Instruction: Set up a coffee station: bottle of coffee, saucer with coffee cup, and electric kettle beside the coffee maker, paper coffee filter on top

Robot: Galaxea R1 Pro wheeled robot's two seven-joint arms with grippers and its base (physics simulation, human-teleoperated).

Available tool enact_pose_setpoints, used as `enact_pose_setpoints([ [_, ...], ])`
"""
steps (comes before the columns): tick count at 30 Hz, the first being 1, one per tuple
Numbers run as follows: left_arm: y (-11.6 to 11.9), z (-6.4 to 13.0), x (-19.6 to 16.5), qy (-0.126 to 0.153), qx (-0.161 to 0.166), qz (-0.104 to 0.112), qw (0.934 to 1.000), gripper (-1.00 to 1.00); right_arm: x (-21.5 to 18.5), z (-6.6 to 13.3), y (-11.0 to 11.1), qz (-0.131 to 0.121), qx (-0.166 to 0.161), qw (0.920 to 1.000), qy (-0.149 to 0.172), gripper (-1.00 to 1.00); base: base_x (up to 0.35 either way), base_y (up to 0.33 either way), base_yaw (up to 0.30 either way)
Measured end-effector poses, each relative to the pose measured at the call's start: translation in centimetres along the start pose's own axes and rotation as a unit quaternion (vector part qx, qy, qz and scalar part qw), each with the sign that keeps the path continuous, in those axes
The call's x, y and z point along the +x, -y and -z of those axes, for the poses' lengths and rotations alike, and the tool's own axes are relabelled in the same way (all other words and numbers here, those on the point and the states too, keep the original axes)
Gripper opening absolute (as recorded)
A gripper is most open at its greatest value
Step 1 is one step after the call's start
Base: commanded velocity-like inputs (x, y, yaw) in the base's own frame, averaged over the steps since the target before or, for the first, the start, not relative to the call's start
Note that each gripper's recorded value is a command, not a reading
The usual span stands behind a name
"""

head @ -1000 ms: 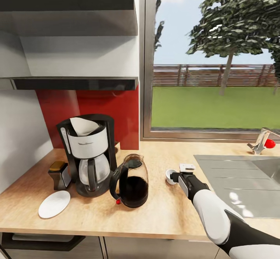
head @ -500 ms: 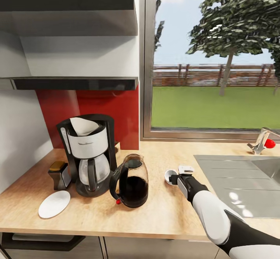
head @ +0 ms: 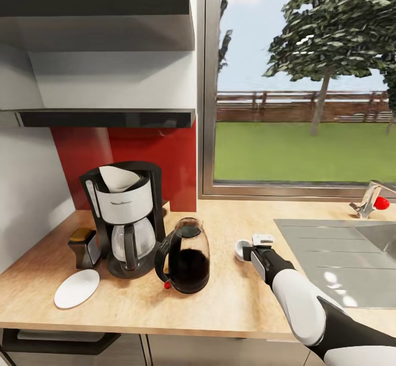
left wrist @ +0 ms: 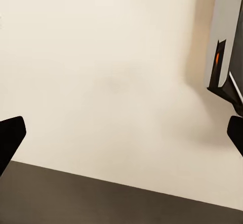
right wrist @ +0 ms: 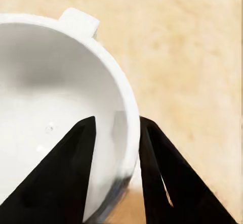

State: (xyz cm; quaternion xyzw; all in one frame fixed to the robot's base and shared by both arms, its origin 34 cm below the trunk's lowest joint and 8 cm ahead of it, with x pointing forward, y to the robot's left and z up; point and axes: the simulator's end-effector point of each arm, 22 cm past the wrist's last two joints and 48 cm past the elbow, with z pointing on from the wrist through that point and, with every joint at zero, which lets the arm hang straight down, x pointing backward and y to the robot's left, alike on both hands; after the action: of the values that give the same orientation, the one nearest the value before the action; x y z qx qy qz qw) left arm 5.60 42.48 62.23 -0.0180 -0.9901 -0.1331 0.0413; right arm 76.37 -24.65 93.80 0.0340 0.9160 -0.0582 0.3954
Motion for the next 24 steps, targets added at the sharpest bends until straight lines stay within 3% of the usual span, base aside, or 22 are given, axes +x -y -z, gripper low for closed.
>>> enact_pose_setpoints([
  [24,-0.05,0.00,-0.06,0.000,0.000,0.000,1.0000,1.00,-0.24,0.03,-0.03,-0.006,0.000,1.0000,0.002,-1.00,0.000,0.000,0.000],
])
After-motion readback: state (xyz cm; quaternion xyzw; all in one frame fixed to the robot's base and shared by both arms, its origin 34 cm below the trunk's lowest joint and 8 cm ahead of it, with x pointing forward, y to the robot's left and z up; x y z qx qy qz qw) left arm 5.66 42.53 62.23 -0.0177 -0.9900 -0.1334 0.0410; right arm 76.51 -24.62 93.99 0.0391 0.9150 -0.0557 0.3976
